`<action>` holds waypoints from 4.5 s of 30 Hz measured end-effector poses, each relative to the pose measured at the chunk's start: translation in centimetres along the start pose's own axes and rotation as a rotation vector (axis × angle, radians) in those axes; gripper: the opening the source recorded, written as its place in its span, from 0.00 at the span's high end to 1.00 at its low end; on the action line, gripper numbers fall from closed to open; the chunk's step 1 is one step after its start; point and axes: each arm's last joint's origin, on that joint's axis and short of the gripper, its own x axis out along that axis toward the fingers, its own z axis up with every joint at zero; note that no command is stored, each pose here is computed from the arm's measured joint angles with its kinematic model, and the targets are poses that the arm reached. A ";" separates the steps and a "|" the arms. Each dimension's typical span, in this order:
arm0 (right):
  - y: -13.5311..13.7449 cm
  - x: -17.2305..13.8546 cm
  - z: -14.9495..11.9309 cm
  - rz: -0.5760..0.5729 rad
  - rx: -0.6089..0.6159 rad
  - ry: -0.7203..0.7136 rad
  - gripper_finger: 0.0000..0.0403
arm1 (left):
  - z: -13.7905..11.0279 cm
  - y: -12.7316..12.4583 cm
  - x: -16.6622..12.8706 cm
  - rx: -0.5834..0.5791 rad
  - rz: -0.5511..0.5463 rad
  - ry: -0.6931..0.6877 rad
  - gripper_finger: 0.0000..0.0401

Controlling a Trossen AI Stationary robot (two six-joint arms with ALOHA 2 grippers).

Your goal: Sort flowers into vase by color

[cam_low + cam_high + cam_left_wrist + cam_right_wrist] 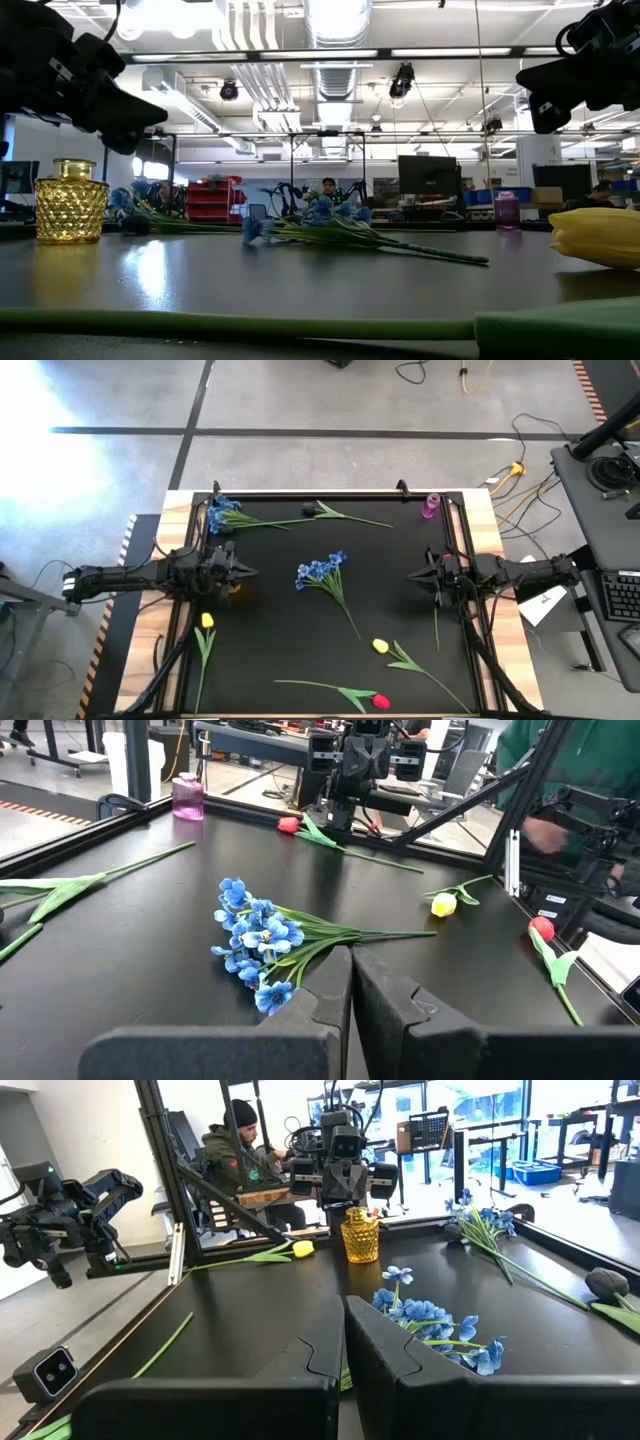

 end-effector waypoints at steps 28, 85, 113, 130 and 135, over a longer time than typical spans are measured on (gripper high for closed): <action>0.0 0.0 0.1 0.002 0.009 -0.015 0.98 | 0.0 0.0 0.0 0.000 0.000 0.000 1.00; -0.3 6.3 3.5 -1.160 0.777 1.203 0.44 | -0.1 0.0 0.0 -0.001 0.002 0.007 1.00; -11.2 2.4 2.3 -1.521 1.411 1.228 0.46 | 2.0 -0.1 -0.2 0.114 0.071 -0.216 1.00; -14.9 2.1 -3.1 -1.383 1.458 1.613 0.73 | 8.6 -1.3 -3.1 -0.360 -0.100 -0.784 1.00; -15.2 2.7 -2.2 -1.359 1.396 1.515 0.94 | 11.4 -1.9 -3.0 -0.299 -0.016 -0.570 1.00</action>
